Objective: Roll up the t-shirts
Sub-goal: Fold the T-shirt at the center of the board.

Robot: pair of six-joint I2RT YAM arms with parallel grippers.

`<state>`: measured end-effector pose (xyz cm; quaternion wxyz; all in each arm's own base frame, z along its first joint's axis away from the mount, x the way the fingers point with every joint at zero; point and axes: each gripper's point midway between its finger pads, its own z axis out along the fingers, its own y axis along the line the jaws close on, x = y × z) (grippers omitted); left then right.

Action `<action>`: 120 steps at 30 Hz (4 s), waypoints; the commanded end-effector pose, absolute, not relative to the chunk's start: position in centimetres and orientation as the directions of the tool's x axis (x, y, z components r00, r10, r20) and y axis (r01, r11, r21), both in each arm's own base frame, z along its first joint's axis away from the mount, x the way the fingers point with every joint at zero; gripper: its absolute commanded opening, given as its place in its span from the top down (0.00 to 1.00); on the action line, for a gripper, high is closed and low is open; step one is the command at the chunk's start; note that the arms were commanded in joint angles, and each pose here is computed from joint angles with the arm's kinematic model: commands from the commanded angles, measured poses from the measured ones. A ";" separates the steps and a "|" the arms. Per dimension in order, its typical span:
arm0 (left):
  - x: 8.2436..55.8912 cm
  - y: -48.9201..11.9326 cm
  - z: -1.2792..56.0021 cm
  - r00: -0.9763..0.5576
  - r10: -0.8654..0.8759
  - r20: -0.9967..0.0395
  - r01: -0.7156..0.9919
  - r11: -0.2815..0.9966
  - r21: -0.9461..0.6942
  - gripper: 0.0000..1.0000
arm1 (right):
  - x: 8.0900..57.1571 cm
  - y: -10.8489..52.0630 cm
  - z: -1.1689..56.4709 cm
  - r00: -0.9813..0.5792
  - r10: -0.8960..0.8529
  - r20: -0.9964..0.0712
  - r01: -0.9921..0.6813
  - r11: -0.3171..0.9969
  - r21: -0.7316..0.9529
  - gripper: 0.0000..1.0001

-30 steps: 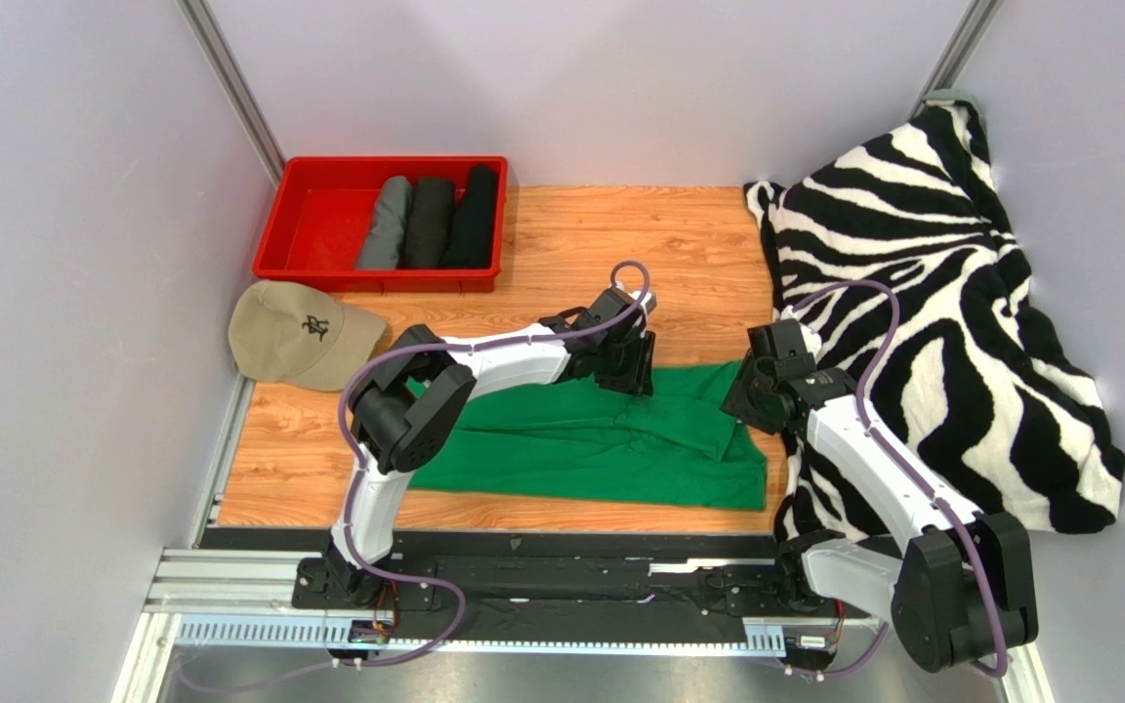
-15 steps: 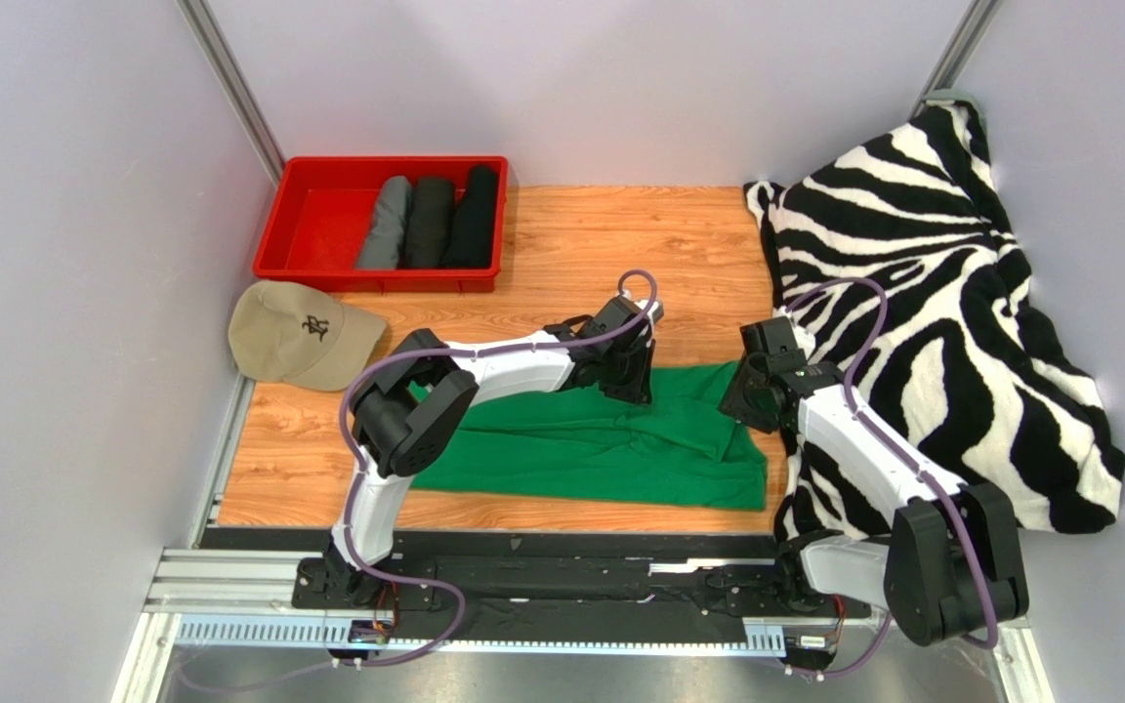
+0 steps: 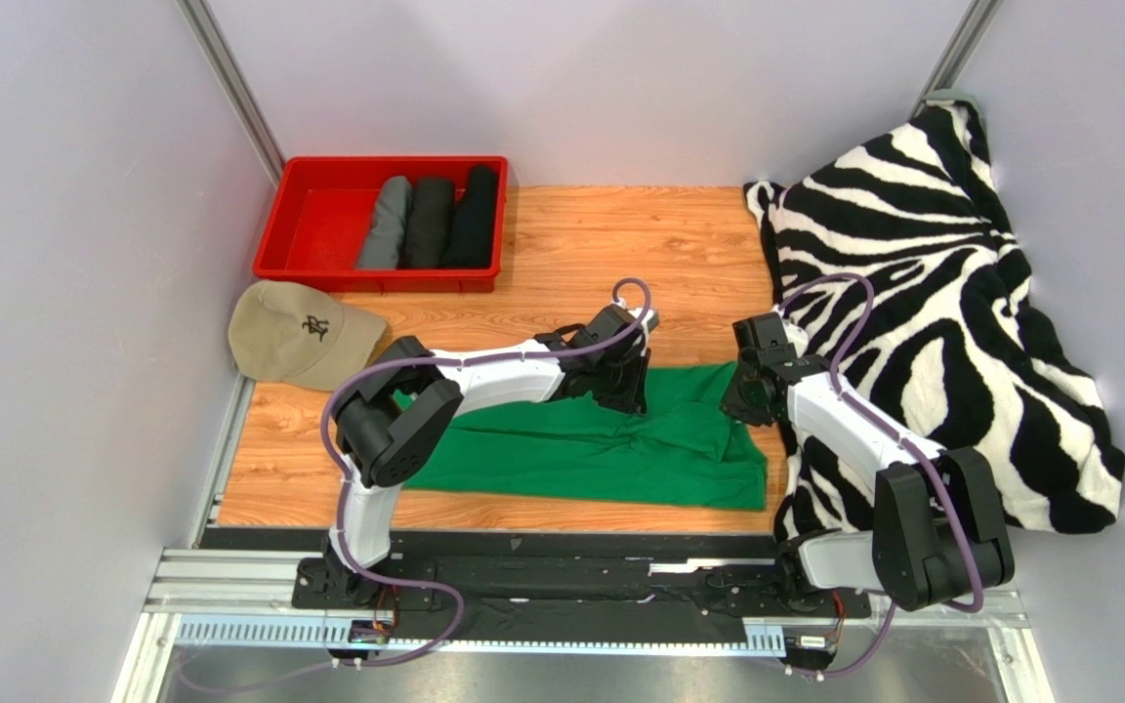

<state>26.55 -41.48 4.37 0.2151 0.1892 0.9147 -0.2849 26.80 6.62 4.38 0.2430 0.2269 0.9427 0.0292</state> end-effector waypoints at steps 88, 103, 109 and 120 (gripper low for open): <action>20.3 -39.3 7.5 -0.727 0.271 -0.631 0.619 0.656 -0.431 0.79 | 16.0 14.0 5.4 -0.892 0.369 -0.263 0.231 0.869 0.437 0.83; 21.8 -43.3 11.1 -0.731 0.236 -0.640 0.625 0.608 -0.490 0.73 | 12.8 15.6 5.8 -0.920 0.315 -0.232 0.181 0.868 0.463 0.83; 20.7 -44.0 8.7 -0.768 0.273 -0.580 0.605 0.608 -0.515 0.87 | 12.7 15.4 7.1 -0.916 0.305 -0.259 0.163 0.876 0.454 0.83; 16.9 -40.7 6.6 -0.789 0.300 -0.536 0.586 0.627 -0.513 0.96 | 18.9 12.6 11.7 -0.806 0.313 -0.502 0.190 0.941 0.281 0.82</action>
